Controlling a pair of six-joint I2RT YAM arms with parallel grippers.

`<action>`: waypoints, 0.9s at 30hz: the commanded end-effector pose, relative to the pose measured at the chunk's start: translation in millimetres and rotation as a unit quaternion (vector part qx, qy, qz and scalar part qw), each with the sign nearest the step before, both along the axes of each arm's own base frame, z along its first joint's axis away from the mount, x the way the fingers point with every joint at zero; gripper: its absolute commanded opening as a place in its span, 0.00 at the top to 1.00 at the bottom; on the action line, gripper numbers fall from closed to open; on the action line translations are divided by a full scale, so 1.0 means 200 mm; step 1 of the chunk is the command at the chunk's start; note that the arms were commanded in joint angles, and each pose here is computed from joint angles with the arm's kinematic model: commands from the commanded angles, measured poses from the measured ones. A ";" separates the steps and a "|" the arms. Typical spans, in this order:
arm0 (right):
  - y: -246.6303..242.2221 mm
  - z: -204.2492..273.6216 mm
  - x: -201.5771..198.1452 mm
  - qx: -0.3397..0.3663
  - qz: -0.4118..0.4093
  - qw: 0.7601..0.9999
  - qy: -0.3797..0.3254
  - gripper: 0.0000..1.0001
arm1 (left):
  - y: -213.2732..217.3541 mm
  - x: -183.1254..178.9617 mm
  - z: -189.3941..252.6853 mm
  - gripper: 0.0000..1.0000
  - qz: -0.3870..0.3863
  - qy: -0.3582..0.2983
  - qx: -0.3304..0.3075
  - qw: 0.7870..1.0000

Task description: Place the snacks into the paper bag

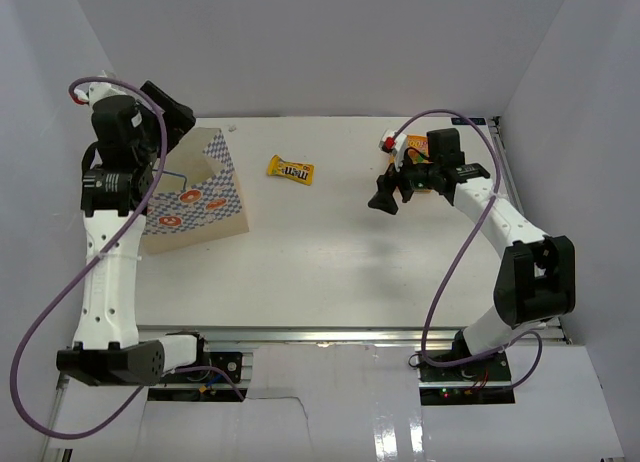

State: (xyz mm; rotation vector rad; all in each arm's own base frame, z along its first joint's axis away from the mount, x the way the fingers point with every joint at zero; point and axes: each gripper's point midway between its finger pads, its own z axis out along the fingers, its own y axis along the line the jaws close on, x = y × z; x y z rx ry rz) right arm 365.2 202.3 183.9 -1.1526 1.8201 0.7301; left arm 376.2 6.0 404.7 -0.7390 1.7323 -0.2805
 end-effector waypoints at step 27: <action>-0.40 -0.10 0.06 -0.018 -0.263 0.963 0.056 0.06 | -1.23 0.70 -1.18 0.02 -0.018 0.198 -0.089 0.976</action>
